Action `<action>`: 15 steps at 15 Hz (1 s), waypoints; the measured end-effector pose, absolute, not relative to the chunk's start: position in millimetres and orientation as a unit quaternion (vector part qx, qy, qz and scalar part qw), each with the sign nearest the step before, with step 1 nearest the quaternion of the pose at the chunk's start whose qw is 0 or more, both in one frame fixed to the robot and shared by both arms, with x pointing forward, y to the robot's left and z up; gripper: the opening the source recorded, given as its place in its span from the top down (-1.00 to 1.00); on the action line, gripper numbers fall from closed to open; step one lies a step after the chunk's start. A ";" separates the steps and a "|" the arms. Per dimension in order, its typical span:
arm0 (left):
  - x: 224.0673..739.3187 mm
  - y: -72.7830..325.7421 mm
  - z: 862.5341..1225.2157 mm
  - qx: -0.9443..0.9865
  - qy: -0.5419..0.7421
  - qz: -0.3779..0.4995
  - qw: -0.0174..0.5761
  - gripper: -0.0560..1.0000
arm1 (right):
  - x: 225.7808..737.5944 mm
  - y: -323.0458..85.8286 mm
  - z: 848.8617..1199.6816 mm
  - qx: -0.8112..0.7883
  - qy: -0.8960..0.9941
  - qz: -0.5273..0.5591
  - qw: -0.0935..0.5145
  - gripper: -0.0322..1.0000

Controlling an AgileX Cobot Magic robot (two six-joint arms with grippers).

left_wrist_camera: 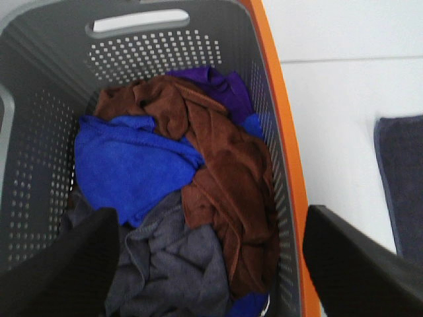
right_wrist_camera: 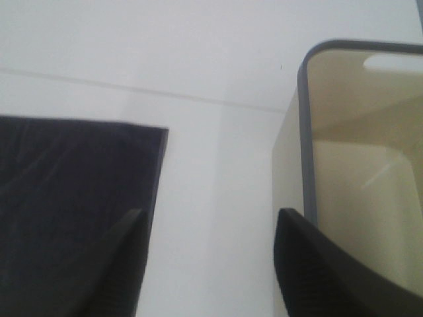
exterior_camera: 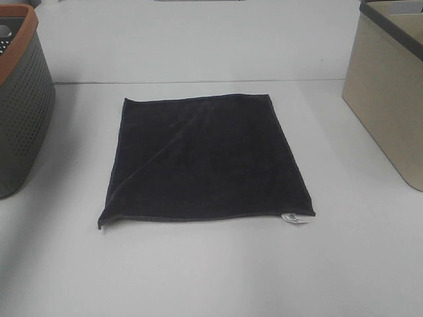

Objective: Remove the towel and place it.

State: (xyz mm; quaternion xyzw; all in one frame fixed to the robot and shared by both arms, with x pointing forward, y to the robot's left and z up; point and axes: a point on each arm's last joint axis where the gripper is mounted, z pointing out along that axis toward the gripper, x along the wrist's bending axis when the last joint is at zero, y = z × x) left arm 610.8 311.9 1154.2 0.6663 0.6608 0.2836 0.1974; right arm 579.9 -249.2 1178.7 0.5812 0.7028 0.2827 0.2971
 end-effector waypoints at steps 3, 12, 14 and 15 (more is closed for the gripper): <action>596.0 309.8 1162.2 0.678 0.681 0.225 0.161 -0.47 | 576.5 -252.6 1173.2 0.600 0.744 0.188 0.225 -0.17; 474.5 306.4 1173.5 0.657 0.701 0.210 0.183 -0.47 | 514.9 -262.4 1164.2 0.605 0.754 0.158 0.199 -0.53; 442.0 306.2 1163.2 0.651 0.708 0.205 0.183 -0.47 | 490.9 -266.1 1159.7 0.606 0.755 0.155 0.195 -0.54; 426.6 306.1 1155.3 0.649 0.711 0.201 0.181 -0.47 | 478.1 -268.0 1155.3 0.607 0.756 0.152 0.192 -0.54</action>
